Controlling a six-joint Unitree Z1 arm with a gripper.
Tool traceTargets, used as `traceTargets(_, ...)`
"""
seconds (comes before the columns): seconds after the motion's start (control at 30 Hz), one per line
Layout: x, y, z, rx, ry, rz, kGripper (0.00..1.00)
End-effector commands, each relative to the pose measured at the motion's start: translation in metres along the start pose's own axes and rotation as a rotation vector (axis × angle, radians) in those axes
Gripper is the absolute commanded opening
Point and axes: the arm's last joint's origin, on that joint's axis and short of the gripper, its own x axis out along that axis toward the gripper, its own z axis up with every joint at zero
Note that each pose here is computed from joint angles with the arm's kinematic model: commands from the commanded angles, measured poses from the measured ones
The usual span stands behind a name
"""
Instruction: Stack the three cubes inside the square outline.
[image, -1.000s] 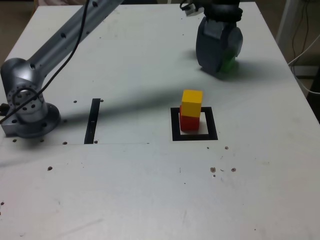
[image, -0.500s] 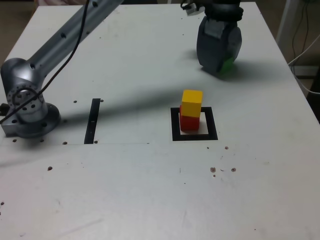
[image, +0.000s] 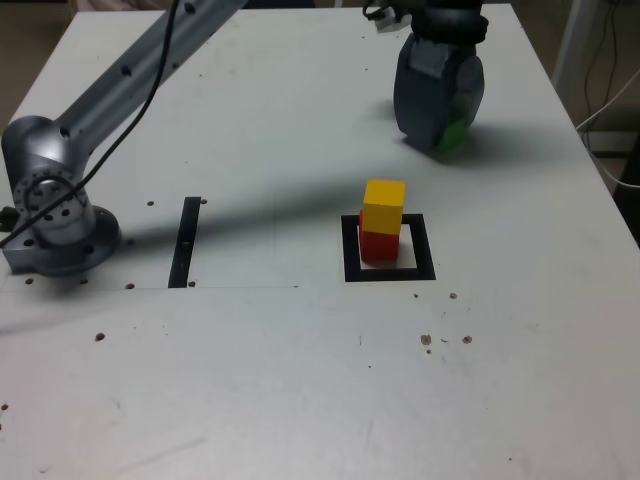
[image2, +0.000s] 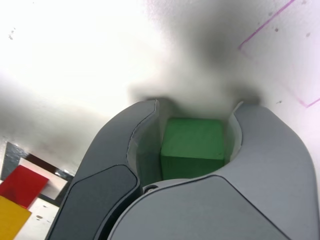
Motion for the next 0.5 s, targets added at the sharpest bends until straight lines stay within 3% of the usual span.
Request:
traceTargets(0.0, -0.016, -0.004, -0.013, 0.032, -0.006, 0.001, 0.35)
traceTargets(0.47, -0.058, -0.017, -0.084, 0.294, 0.025, 0.011, 0.35)
